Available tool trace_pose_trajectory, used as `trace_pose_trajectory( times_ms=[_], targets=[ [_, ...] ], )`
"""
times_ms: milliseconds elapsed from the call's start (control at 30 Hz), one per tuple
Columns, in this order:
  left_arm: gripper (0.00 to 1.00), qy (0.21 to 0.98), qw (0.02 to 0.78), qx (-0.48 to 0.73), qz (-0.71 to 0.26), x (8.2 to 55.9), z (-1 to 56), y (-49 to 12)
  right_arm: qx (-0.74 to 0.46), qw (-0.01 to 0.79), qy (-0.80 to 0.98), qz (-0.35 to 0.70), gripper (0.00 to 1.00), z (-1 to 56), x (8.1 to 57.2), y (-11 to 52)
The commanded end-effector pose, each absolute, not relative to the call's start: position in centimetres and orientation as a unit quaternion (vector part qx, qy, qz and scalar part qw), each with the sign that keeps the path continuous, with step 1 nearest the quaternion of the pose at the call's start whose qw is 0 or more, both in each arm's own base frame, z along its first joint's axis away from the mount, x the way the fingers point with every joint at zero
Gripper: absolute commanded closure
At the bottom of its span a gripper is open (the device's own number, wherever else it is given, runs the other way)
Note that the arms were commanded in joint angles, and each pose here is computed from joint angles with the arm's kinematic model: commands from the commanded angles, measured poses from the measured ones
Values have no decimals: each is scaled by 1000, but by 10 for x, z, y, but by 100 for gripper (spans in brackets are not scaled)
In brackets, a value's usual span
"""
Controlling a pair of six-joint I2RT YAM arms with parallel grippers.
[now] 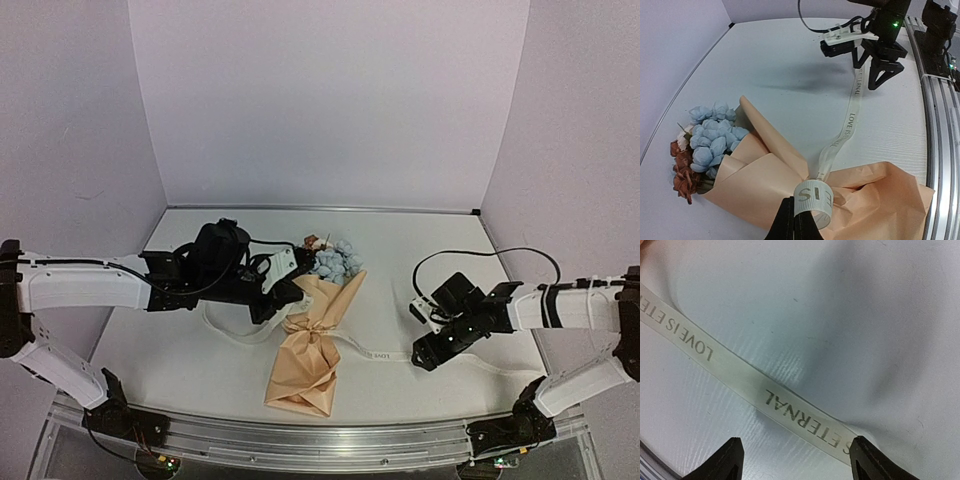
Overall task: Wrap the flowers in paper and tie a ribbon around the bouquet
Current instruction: Pick up the right side of the half-tied ribbon from the folded bouquet.
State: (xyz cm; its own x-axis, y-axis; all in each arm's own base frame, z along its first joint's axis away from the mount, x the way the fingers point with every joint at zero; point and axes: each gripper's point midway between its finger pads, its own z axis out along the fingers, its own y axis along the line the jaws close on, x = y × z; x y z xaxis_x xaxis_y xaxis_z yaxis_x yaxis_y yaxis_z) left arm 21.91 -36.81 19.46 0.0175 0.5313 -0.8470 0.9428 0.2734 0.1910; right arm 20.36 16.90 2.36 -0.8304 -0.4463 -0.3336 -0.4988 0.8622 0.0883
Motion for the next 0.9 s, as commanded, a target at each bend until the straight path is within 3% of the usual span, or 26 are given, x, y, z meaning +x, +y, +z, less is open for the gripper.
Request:
trace_pose_trajectory(
  times_ms=[0,333,867],
  targets=[
    [100,638,481,545,-255,216,225,-389,-277,167,942,89,26,27,214,185],
    [100,625,495,541,-267,215,234,-394,-281,142,947,58,29,8,227,188],
    [100,619,493,551,-265,213,233,-396,-279,125,952,-12,69,-18,191,177]
  ],
)
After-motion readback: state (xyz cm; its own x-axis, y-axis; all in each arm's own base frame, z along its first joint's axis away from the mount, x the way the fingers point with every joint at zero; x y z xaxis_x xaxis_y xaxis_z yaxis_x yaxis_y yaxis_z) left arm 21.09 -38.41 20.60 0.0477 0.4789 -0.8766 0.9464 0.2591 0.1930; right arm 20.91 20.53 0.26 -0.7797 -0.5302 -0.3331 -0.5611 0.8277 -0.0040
